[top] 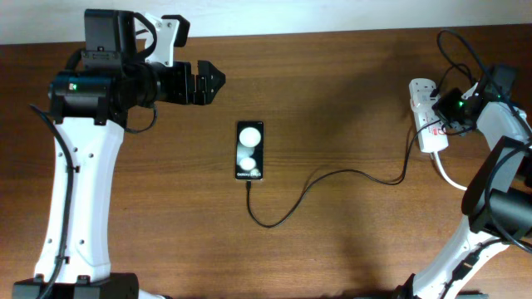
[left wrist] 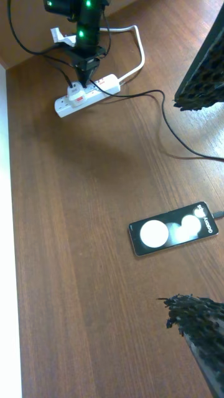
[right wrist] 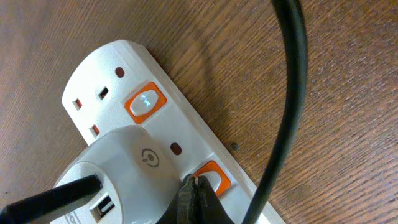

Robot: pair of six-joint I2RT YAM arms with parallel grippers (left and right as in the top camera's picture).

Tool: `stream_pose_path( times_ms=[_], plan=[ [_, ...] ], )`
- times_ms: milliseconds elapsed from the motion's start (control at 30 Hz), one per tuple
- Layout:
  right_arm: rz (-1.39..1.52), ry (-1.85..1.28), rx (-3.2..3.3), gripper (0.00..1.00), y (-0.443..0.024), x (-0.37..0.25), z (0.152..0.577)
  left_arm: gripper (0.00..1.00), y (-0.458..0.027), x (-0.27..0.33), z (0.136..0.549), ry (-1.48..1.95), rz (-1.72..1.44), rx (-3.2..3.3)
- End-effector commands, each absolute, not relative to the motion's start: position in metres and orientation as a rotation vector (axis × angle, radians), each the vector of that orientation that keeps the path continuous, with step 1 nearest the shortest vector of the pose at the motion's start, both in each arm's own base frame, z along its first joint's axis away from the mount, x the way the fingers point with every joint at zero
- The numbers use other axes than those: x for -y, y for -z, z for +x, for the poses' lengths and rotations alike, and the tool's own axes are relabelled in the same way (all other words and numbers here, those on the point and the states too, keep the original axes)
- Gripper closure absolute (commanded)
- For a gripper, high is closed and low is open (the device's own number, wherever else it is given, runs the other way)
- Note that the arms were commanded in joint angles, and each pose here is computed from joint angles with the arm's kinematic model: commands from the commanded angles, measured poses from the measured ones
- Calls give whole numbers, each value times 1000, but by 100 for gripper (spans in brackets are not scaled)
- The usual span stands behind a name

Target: Plug charger to phone and switch on socket

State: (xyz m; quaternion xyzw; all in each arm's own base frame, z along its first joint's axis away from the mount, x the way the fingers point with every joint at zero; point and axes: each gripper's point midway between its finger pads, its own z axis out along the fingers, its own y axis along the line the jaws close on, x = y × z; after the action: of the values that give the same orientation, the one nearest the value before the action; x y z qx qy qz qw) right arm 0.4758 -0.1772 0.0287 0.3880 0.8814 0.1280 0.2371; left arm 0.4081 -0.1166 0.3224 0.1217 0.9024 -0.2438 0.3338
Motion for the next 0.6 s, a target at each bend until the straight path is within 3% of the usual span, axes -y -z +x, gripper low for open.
stream_pose_path(
  times_ms=[0, 267, 567],
  plan=[
    [1030, -566, -2536, 96, 2, 123, 472, 1, -322, 115, 409, 626, 321, -2353],
    [1050, -500, -2496, 96, -3, 144, 475, 1, -322, 115, 409, 626, 321, -2353],
    [840, -425, -2298, 96, -152, 160, 467, 1, -322, 115, 409, 626, 321, -2353]
  ],
)
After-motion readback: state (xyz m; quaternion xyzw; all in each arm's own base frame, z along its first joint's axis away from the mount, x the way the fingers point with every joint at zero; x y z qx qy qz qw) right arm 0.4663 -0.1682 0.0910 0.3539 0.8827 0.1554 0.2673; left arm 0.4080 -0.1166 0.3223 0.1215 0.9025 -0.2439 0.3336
